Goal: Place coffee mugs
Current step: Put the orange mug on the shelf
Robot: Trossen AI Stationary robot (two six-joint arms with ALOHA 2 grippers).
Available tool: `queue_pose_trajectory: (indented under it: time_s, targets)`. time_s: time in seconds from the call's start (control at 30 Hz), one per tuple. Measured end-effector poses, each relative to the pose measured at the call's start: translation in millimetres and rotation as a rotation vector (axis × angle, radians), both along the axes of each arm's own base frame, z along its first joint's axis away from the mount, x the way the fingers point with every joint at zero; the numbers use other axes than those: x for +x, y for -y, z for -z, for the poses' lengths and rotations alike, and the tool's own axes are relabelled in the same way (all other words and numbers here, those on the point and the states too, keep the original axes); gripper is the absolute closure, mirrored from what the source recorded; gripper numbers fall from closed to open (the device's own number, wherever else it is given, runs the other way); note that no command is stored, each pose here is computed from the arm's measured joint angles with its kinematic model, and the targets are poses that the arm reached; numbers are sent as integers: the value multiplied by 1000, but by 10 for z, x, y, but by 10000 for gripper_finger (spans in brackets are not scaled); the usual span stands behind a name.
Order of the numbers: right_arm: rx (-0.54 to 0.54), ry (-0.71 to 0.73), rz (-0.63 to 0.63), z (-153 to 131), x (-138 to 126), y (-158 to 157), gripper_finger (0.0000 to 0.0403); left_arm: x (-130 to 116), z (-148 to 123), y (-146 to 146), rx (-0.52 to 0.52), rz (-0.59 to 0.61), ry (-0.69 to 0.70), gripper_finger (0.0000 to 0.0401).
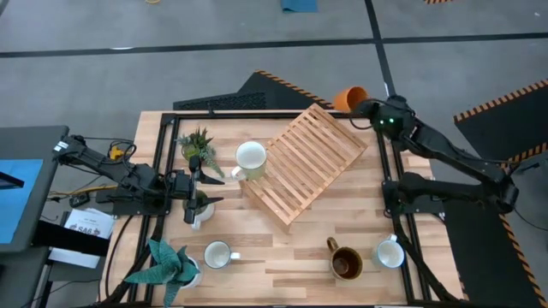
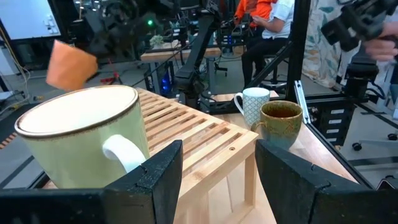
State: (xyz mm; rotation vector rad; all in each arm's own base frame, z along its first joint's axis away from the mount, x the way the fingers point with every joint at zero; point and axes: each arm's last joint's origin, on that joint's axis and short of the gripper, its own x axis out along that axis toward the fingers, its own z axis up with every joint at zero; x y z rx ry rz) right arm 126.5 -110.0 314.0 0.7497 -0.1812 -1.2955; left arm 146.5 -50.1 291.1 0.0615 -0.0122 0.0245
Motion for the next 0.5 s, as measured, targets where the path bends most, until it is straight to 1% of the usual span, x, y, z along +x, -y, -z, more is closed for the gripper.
queue_pose_trajectory:
  time_s: [0.1,0.2,0.33,0.5]
  targets:
    - [-51,16,-64,-172,37,-81,364,0,1,0,0,0,0,214]
    - [-97,17,-153,-356,98,-193,364,0,0,-1,0,0,0,214]
    - [-146,-18,-328,-545,268,-389,364,-1,0,0,0,0,0,214]
    - [-187,-83,-553,-699,515,-698,364,-1,0,0,-1,0,0,214]
